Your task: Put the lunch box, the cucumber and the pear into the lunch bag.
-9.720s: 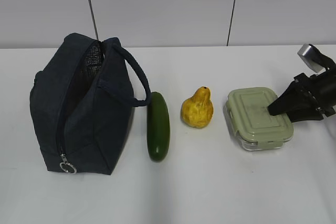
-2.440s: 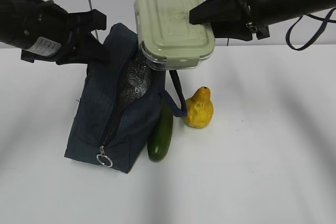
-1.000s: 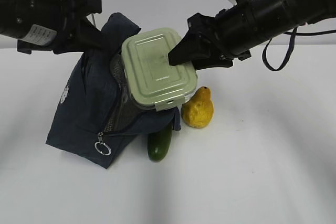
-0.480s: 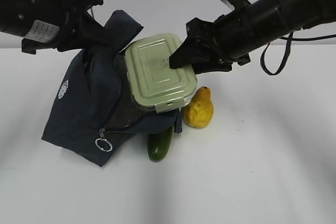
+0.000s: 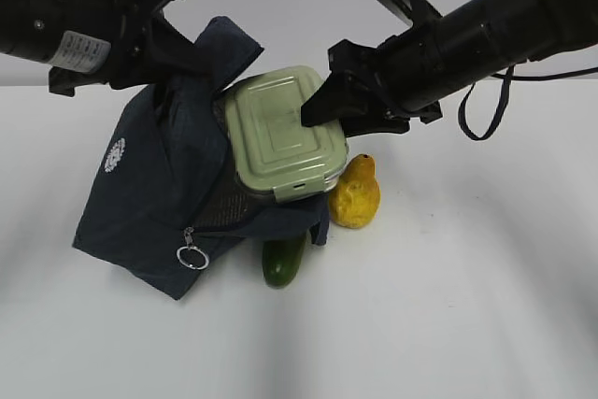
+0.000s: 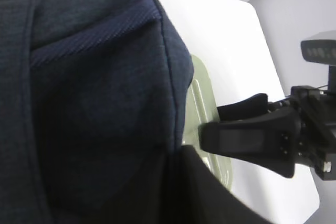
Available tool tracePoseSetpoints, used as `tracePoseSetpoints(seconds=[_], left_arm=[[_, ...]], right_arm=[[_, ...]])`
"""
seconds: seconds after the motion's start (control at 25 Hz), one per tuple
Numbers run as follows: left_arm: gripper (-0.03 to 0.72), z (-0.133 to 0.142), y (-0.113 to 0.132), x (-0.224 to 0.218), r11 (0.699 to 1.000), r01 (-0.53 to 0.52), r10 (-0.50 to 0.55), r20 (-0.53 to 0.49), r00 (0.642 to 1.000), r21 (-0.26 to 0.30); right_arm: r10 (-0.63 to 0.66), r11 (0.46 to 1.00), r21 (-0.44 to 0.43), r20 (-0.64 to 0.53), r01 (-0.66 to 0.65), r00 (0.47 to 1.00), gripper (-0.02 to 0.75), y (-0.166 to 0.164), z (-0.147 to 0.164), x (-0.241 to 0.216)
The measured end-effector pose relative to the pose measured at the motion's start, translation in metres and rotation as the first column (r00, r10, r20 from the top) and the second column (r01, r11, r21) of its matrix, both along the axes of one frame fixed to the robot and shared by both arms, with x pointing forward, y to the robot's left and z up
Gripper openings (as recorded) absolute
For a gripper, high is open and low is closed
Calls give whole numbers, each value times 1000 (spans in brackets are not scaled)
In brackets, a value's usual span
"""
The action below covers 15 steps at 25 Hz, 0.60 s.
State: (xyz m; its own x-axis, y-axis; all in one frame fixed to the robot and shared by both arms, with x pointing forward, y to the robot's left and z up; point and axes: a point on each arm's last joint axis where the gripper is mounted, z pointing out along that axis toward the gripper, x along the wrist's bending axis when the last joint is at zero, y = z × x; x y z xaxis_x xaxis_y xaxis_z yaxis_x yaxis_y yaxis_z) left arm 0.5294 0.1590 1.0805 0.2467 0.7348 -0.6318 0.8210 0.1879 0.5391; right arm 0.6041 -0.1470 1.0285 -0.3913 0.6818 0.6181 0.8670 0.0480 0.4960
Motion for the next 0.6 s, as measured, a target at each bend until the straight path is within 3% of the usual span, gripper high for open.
tracePoseSetpoints(seconds=[0.32,0.6], left_arm=[[4,0,-1,-1,1000,8,-8,0,1000,-3],[4,3,-4,-2,999,32,-32,2,999,-41]], right_arm=[[20,1000,-12,33,-19,999,379,30,-4,-6],[24,1000,-20,67,-23,997,379,50,-5,-12]])
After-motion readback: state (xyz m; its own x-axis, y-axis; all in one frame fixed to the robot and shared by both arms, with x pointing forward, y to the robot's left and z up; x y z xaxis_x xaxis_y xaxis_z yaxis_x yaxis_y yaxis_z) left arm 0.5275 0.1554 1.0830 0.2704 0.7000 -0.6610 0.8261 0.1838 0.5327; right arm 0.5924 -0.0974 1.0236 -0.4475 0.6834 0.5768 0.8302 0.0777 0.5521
